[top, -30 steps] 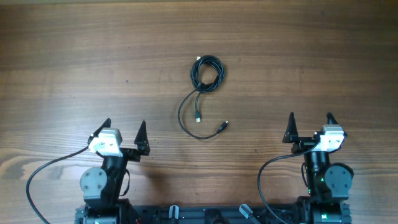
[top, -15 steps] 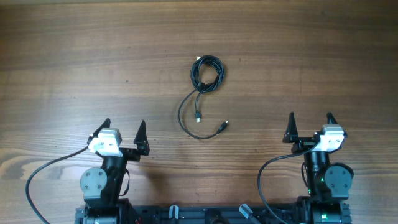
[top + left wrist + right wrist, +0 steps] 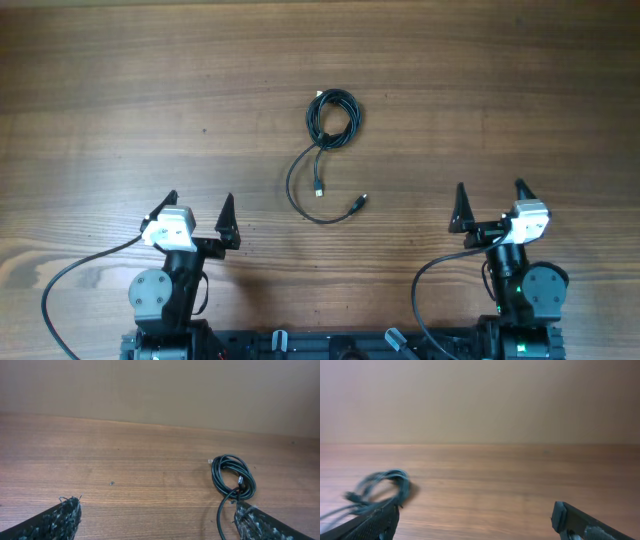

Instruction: Untangle cables

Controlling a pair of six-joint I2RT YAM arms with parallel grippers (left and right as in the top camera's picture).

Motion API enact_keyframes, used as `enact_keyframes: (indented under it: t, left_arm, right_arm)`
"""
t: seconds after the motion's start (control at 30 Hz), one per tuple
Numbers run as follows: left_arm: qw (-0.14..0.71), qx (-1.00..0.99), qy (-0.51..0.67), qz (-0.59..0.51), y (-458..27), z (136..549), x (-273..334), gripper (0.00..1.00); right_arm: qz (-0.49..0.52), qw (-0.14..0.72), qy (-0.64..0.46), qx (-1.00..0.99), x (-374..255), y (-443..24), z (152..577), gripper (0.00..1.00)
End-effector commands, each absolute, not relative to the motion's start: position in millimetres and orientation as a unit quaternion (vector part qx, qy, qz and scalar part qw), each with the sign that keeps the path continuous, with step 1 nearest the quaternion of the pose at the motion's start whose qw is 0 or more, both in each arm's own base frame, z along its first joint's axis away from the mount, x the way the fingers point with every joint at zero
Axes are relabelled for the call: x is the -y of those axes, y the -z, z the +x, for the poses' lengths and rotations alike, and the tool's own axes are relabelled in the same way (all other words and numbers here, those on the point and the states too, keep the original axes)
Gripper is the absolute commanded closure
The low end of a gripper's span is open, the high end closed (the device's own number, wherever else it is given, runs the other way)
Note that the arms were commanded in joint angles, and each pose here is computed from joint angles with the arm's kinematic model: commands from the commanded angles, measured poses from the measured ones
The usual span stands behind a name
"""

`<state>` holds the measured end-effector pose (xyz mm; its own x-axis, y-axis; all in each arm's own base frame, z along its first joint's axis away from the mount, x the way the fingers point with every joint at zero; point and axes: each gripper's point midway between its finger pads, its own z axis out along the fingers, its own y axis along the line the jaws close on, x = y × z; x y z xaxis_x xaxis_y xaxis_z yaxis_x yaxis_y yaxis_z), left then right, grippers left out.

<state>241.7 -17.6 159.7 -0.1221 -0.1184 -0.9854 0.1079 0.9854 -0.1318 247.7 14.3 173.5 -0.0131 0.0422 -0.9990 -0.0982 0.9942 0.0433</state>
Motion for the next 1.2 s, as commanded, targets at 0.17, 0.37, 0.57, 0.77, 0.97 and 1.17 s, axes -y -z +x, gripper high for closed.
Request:
enact_keyframes:
  t: [0.17, 0.37, 0.57, 0.77, 0.97, 1.17]
  left_arm:
    - [0.65, -0.746, 0.145, -0.024, -165.0, 242.5, 28.1, 0.0]
    - [0.606, -0.774, 0.181, -0.013, -189.0, 254.6, 40.9, 0.0]
    - [0.55, -0.805, 0.22, 0.01, -234.5, 298.5, 55.5, 0.0]
    - [0.447, -0.857, 0.256, 0.002, -272.7, 360.5, 66.2, 0.0]
    - [0.337, -0.906, 0.251, 0.054, -275.2, 406.3, 102.1, 0.0]
    - [0.311, -0.908, 0.262, 0.103, -253.8, 427.4, 133.3, 0.0]
  right_arm:
    - [-0.09, 0.705, -0.161, -0.684, -57.3, -203.5, 236.0, 0.0]
    - [-0.111, 0.685, -0.183, -0.697, -67.3, -229.8, 241.6, 0.0]
    - [-0.128, 0.637, -0.211, -0.73, -77.5, -258.1, 263.6, 0.0]
    - [-0.154, 0.53, -0.206, -0.808, -80.5, -273.7, 288.0, 0.0]
    - [-0.123, 0.412, -0.229, -0.873, -79.9, -277.4, 313.1, 0.0]
    - [-0.079, 0.334, -0.251, -0.905, -79.4, -253.9, 343.6, 0.0]
